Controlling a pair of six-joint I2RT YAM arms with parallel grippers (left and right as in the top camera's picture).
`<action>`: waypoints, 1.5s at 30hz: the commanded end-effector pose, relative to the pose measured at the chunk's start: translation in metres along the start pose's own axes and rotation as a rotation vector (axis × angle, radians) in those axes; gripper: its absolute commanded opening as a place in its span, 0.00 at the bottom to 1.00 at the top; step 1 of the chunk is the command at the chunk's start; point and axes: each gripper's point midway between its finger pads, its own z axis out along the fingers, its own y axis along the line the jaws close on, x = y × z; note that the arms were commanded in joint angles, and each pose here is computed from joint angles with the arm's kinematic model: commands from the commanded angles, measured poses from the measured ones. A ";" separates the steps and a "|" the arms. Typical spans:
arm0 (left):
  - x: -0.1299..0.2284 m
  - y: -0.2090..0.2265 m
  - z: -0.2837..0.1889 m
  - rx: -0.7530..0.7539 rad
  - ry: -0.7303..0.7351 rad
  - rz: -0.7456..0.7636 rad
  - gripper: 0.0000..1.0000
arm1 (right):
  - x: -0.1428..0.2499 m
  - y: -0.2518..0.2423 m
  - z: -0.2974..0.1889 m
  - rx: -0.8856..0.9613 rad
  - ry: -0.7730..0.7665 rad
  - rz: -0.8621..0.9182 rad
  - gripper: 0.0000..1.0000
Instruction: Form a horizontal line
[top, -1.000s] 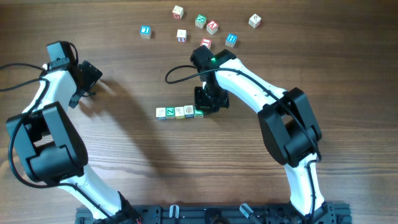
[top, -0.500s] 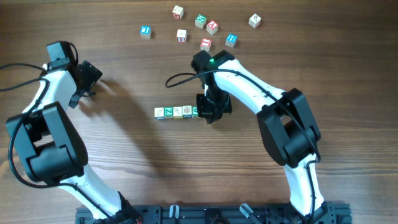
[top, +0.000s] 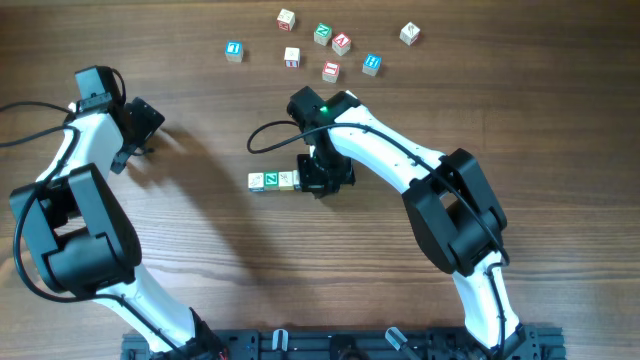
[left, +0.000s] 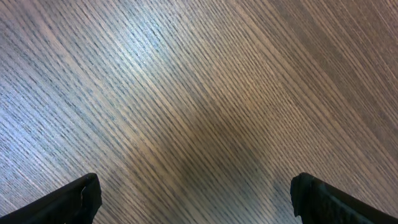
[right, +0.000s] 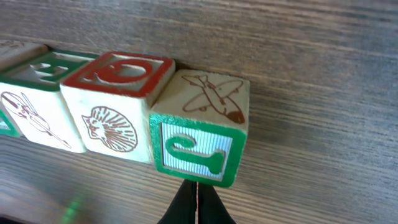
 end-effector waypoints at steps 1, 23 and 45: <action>-0.002 0.002 0.001 -0.007 -0.003 0.001 1.00 | 0.000 0.000 0.006 0.005 0.006 0.013 0.05; -0.002 0.002 0.001 -0.007 -0.003 0.001 1.00 | -0.069 -0.180 -0.042 0.225 -0.139 0.247 0.14; -0.002 0.002 0.001 -0.007 -0.003 0.001 1.00 | -0.231 -0.213 -0.134 0.081 -0.879 0.285 1.00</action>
